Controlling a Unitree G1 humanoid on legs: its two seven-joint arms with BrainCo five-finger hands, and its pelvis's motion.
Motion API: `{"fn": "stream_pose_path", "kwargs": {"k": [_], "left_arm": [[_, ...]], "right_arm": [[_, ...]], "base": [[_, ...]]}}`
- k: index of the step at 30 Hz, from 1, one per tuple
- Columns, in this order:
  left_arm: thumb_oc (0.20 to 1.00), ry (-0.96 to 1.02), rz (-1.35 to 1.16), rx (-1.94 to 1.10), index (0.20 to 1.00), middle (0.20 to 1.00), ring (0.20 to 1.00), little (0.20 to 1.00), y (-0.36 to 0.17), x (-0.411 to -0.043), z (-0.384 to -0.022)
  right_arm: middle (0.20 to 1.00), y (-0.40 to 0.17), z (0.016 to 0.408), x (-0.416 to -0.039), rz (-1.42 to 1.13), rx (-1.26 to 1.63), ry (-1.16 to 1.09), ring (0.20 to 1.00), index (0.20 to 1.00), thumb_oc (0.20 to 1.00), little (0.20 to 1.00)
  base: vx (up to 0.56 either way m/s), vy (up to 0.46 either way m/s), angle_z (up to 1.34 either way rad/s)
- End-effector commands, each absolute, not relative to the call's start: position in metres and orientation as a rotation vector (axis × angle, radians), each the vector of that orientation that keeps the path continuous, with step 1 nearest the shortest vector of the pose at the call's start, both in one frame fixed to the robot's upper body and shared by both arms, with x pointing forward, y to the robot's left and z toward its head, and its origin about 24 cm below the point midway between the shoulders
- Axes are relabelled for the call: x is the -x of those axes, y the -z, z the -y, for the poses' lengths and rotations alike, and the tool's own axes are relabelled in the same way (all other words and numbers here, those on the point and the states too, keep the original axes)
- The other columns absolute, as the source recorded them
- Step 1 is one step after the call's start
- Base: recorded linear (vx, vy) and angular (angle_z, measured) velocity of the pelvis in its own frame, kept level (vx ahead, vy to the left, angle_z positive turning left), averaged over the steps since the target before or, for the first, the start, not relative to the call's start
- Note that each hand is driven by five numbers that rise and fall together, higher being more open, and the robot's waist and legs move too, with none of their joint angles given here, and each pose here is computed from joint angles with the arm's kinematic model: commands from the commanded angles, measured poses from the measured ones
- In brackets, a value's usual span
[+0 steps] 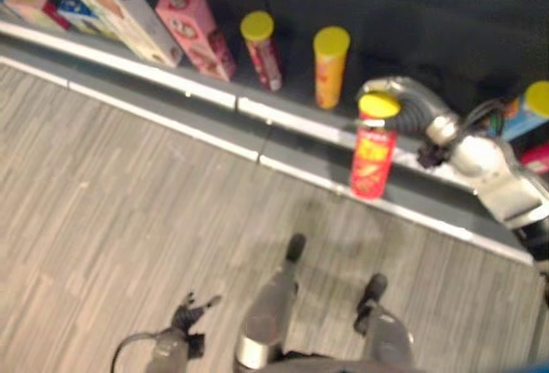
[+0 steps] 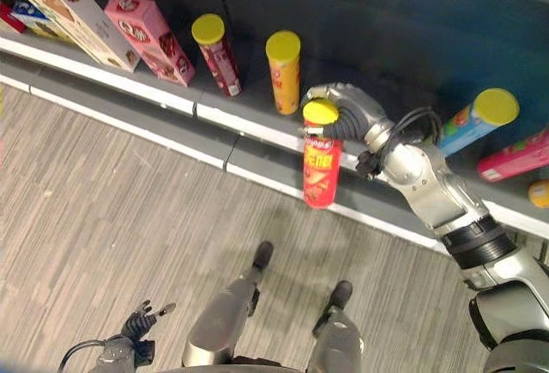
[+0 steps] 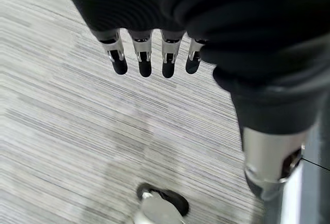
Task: Put the goods on the table back onto the shelves and tidy them up.
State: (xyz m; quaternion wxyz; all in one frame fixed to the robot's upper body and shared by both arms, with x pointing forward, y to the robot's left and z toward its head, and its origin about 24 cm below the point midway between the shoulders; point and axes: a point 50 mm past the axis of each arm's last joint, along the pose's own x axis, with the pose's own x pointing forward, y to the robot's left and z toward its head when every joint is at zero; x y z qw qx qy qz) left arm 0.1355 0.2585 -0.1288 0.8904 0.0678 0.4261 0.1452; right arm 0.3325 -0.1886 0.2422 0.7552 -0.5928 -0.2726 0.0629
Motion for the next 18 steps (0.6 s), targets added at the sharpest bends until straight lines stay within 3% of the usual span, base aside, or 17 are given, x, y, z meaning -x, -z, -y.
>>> {"fn": "stream_pose_path", "kwargs": {"k": [1, 3, 18], "left_arm": [[1.000, -0.340, -0.890, -0.213, 1.000, 1.000, 1.000, 1.000, 0.127, -0.127, -0.272], [1.000, -0.347, -0.880, -0.214, 1.000, 1.000, 1.000, 1.000, 0.128, -0.136, -0.265], [1.000, -0.336, -0.824, -0.230, 1.000, 1.000, 1.000, 1.000, 0.123, -0.157, -0.255]], "right_arm": [[0.200, -0.282, 0.180, -0.326, 0.873, 1.337, 0.112, 0.200, 0.200, 0.200, 0.200], [0.200, -0.298, 0.185, -0.326, 0.949, 1.308, 0.275, 0.200, 0.200, 0.200, 0.200], [0.200, -0.339, 0.206, -0.317, 1.079, 1.302, 0.633, 0.200, 0.200, 0.200, 0.200]], "base": [[0.00, 0.000, 0.00], [-0.01, 0.001, 0.02], [0.00, 0.000, 0.00]]}}
